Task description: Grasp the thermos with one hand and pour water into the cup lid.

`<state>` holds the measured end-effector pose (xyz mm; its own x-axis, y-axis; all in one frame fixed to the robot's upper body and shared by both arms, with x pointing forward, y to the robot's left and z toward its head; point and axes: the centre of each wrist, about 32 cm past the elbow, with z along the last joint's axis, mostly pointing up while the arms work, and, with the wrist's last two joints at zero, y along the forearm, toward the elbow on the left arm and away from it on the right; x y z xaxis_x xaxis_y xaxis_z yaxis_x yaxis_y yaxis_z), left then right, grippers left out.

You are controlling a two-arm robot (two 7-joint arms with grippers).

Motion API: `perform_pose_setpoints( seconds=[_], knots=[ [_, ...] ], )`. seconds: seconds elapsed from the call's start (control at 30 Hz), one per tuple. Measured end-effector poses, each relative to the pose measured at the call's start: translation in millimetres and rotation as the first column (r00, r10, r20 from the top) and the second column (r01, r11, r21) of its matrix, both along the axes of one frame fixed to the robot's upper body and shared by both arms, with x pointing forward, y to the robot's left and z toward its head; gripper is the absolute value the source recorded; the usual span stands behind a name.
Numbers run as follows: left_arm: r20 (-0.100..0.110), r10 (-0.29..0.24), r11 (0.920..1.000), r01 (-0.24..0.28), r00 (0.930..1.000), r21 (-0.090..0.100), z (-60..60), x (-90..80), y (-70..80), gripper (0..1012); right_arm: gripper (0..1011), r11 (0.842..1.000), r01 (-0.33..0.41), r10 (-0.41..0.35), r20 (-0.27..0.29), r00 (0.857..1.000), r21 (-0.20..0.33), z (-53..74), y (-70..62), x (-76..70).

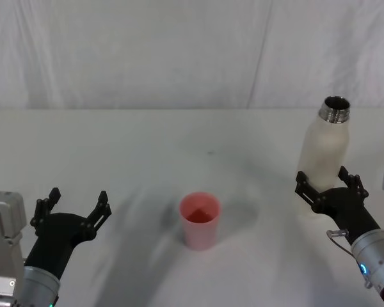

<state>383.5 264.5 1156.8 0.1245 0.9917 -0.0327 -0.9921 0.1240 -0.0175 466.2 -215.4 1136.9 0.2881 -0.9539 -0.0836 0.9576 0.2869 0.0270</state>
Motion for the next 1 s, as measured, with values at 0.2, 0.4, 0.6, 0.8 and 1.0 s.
perform_pose_setpoints(
  seconds=[0.2, 0.4, 0.6, 0.8, 1.0],
  knots=[
    [0.000, 0.000, 1.0000, 0.000, 1.0000, 0.000, 0.0, 0.0, 0.0, 1001, 1001, 1.000, 0.001, -0.001, -0.003, 1.000, 0.012, -0.9, 0.9, 2.6],
    [0.000, 0.000, 1.0000, 0.000, 1.0000, 0.000, 0.0, 0.0, 0.0, 1001, 1001, 1.000, 0.001, -0.001, -0.005, 1.000, 0.020, -1.1, 1.2, 5.1],
    [0.000, 0.000, 1.0000, 0.000, 1.0000, 0.000, 0.0, 0.0, 0.0, 1001, 1001, 1.000, -0.001, 0.001, -0.005, 1.000, 0.025, -0.7, 1.4, 7.5],
    [0.000, 0.000, 1.0000, 0.000, 1.0000, 0.000, 0.0, 0.0, 0.0, 1001, 1001, 1.000, -0.004, 0.004, -0.006, 1.000, 0.028, -0.4, 2.4, 11.7],
    [0.000, 0.000, 1.0000, 0.000, 1.0000, 0.000, 0.0, 0.0, 0.0, 1001, 1002, 1.000, -0.005, 0.005, -0.007, 1.000, 0.028, -0.6, 2.7, 11.8]
  ],
)
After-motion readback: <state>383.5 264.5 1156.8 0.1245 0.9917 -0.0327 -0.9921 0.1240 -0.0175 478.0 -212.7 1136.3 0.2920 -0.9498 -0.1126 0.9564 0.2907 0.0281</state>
